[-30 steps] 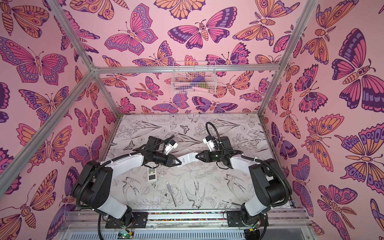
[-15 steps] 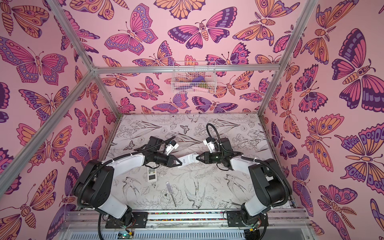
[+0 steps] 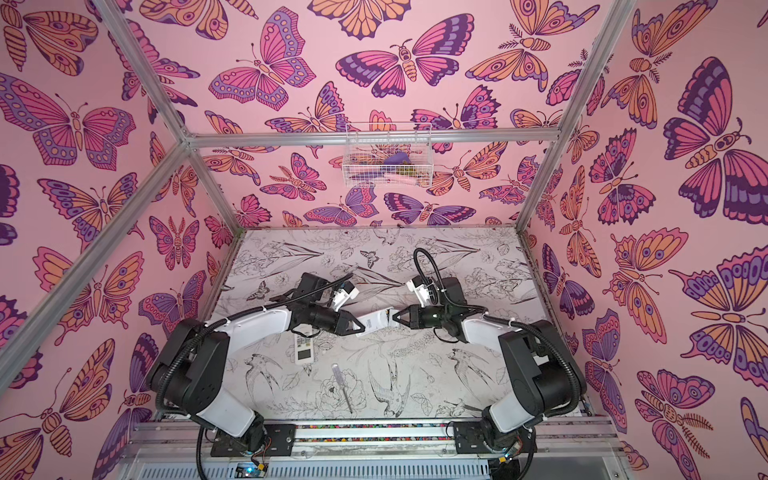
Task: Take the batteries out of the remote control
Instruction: 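Pull the battery cover off the remote with the right gripper, then lower the remote with the left gripper while the right gripper drops the cover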
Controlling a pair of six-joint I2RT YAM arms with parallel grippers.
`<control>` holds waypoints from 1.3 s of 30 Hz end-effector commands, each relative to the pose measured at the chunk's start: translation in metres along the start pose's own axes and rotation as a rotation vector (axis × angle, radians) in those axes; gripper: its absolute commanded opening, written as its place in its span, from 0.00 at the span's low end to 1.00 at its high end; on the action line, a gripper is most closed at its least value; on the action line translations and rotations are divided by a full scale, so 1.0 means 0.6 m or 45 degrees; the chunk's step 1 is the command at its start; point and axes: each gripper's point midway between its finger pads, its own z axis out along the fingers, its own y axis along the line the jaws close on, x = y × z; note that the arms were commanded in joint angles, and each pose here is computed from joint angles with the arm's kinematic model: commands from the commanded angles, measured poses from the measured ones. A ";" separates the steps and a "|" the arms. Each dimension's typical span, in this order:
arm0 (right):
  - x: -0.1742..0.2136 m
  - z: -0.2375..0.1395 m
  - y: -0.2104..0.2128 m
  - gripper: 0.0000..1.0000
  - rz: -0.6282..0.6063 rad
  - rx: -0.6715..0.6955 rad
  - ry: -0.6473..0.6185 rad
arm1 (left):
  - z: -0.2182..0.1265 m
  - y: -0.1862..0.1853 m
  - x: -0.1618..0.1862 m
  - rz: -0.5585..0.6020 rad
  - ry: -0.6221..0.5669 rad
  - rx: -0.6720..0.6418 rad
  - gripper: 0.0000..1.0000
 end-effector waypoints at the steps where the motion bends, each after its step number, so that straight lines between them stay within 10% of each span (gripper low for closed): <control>1: -0.006 -0.009 0.024 0.06 -0.037 -0.048 -0.017 | 0.002 -0.009 -0.007 0.042 0.003 0.024 0.00; 9: 0.002 -0.047 0.036 0.06 -0.066 0.044 -0.012 | 0.006 -0.012 -0.008 0.027 0.010 0.041 0.00; 27: 0.010 -0.245 -0.101 0.04 0.096 1.039 -0.126 | 0.042 -0.042 -0.009 -0.054 0.086 0.155 0.00; 39: 0.013 -0.324 -0.199 0.04 0.309 1.304 -0.109 | 0.067 -0.044 0.005 -0.132 0.188 0.205 0.02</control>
